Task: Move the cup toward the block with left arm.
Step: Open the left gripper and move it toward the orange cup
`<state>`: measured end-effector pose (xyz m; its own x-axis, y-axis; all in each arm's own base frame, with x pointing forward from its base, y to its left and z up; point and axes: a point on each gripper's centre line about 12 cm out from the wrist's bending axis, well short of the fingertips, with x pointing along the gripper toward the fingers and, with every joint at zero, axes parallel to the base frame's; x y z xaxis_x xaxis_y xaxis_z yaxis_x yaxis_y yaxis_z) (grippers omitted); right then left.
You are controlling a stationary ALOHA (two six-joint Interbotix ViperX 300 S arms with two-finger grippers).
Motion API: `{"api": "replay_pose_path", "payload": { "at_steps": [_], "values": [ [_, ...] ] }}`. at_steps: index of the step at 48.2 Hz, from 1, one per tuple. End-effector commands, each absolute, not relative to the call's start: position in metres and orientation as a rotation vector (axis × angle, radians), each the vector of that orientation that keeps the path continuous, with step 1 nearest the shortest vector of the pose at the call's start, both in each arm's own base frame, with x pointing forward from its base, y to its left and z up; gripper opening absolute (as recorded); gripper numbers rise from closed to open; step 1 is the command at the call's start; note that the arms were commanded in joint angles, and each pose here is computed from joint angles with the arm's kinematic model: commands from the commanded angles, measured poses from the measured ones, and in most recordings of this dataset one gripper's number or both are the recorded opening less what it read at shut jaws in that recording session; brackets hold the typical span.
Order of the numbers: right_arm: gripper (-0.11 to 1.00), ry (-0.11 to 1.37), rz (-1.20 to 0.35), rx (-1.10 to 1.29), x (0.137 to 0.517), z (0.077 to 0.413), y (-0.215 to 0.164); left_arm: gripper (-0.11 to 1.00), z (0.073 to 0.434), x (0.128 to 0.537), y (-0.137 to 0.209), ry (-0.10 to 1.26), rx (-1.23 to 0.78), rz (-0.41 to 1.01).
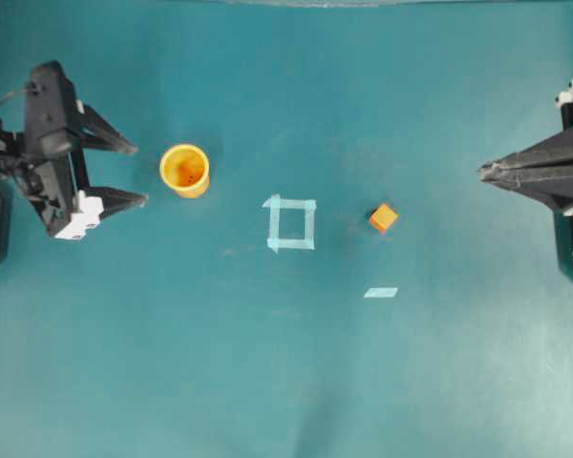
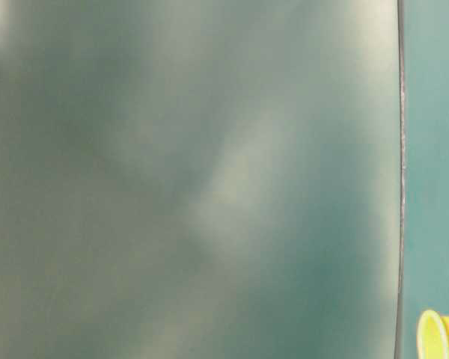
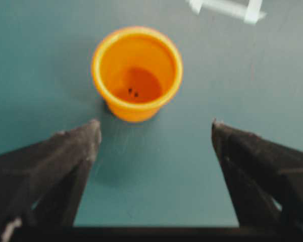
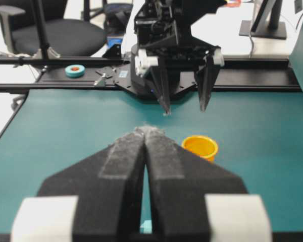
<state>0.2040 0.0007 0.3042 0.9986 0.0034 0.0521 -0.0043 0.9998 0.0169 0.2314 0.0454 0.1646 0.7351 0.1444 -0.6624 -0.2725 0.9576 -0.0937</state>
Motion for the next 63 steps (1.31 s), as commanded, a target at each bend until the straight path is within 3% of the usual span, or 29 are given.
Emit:
{"api": "replay_pose_path", "payload": {
  "at_steps": [1,41,63],
  "values": [
    [0.0,-0.083,0.005,0.023,0.206,0.316,0.001,0.87,0.162,0.239,0.047,0.721,-0.203,0.237],
    [0.0,-0.101,0.005,0.022,0.206,0.322,0.001,0.87,0.096,0.27,0.053,0.791,-0.211,0.239],
    [0.0,-0.103,0.005,0.022,0.206,0.323,0.001,0.87,0.092,0.286,0.061,0.748,-0.211,0.252]
  ]
}}
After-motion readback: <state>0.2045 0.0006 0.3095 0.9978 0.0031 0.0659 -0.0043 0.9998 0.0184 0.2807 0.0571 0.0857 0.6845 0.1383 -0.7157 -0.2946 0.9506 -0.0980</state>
